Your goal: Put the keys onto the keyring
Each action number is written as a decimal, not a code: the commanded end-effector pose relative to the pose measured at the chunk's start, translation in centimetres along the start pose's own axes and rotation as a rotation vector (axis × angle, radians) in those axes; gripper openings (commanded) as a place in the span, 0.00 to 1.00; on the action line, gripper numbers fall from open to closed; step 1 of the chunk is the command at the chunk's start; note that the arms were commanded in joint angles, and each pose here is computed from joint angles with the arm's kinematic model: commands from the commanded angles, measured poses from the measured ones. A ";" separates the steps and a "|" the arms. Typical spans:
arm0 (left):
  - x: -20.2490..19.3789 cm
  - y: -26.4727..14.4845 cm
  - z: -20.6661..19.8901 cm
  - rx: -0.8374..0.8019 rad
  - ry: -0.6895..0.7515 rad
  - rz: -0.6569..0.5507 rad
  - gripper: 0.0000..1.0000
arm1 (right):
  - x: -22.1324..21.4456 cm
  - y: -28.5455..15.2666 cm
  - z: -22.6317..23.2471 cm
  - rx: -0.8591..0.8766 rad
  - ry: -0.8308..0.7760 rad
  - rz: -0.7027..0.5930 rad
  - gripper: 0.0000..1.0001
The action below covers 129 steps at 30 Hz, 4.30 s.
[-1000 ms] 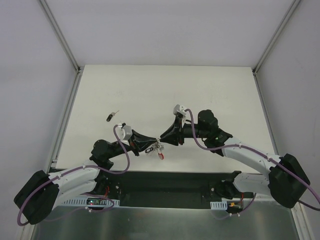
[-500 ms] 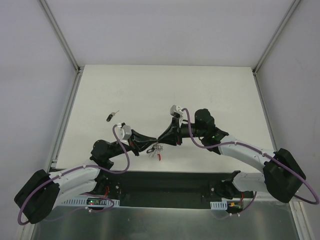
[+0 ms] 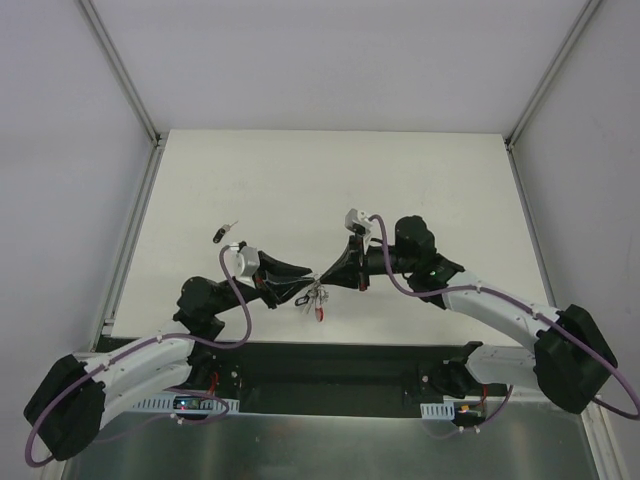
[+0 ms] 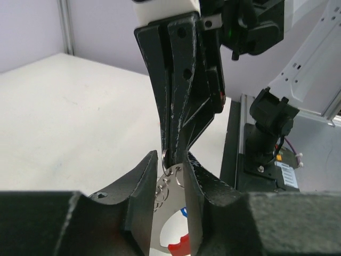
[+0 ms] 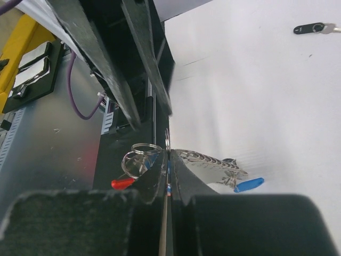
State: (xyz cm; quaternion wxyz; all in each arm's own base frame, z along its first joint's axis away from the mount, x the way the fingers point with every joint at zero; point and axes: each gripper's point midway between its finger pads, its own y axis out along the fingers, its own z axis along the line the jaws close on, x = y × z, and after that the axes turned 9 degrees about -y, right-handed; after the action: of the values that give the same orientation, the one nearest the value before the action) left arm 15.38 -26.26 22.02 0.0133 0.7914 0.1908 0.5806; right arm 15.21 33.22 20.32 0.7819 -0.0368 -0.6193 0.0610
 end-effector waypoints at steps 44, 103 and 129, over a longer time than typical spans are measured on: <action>-0.4 -1.1 3.3 0.191 0.008 0.277 0.55 | 0.7 -7.3 -4.1 -0.376 -0.432 0.634 0.02; -8.6 2.2 -0.9 -0.256 -0.050 0.336 0.20 | -7.0 -2.2 1.5 -0.064 -0.329 0.621 0.01; -8.2 1.8 -0.2 -0.171 -0.013 0.253 0.00 | -5.8 -5.1 -1.3 -0.291 -0.090 0.307 0.41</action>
State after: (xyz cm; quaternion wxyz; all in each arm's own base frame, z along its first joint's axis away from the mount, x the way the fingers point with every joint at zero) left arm 13.37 -30.16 12.23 -0.0327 0.8351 0.0047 0.5491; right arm 15.53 25.78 13.33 0.6986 -0.2894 -0.6418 0.1274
